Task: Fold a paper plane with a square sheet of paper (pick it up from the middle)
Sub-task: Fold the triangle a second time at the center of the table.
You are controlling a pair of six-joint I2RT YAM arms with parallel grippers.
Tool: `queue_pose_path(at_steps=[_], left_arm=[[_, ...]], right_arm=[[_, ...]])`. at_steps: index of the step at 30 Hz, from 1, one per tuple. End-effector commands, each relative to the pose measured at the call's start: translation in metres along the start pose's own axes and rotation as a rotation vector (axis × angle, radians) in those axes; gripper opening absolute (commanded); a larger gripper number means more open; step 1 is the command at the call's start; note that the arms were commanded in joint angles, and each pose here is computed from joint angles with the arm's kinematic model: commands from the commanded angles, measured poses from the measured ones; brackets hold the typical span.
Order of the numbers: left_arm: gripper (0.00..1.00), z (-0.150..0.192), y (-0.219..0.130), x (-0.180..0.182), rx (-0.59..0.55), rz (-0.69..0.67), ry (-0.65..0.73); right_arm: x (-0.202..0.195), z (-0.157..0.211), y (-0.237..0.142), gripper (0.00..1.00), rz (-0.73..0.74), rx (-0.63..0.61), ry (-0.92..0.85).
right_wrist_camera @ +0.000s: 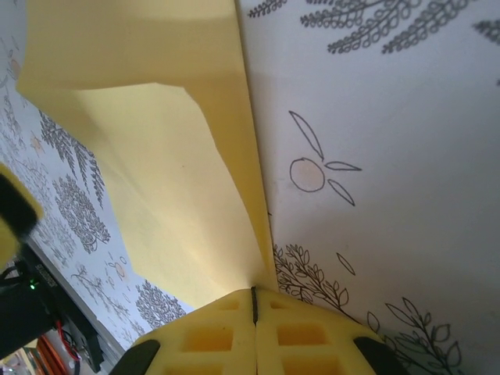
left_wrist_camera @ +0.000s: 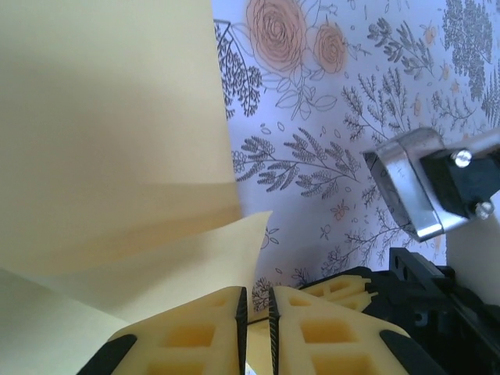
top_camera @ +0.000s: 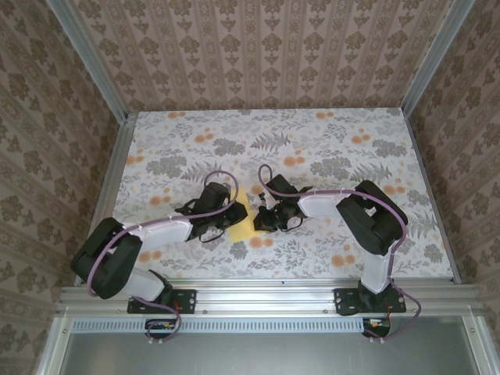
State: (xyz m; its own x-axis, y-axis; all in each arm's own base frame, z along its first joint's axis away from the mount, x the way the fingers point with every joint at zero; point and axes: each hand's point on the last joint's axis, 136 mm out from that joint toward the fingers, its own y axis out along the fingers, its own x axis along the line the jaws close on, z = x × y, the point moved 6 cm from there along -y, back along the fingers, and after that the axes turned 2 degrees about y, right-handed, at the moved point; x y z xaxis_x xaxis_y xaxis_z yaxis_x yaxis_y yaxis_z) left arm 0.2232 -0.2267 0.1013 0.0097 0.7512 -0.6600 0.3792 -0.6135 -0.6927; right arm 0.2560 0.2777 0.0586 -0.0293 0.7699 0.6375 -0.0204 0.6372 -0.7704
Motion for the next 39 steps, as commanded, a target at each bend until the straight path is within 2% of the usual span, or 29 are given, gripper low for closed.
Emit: queue_pose_path(at_steps=[1, 14, 22, 30, 39], left_arm=[[0.17, 0.013, 0.006, 0.001, 0.034, 0.02, -0.018], [0.1, 0.031, 0.029, 0.024, 0.069, -0.094, -0.074], [0.08, 0.033, 0.024, 0.04, 0.053, -0.198, -0.1], [0.08, 0.028, 0.021, 0.041, 0.036, -0.205, -0.12], [0.09, 0.011, 0.007, 0.054, -0.003, -0.225, -0.147]], right_arm=[[-0.029, 0.015, 0.016, 0.05, 0.104, 0.049, 0.095], [-0.039, 0.023, 0.024, 0.01, 0.15, 0.062, 0.126], [-0.05, 0.035, 0.02, 0.04, 0.295, 0.066, -0.008], [-0.069, 0.053, 0.025, 0.05, 0.452, 0.104, -0.092], [-0.075, 0.058, 0.025, 0.06, 0.468, 0.116, -0.086]])
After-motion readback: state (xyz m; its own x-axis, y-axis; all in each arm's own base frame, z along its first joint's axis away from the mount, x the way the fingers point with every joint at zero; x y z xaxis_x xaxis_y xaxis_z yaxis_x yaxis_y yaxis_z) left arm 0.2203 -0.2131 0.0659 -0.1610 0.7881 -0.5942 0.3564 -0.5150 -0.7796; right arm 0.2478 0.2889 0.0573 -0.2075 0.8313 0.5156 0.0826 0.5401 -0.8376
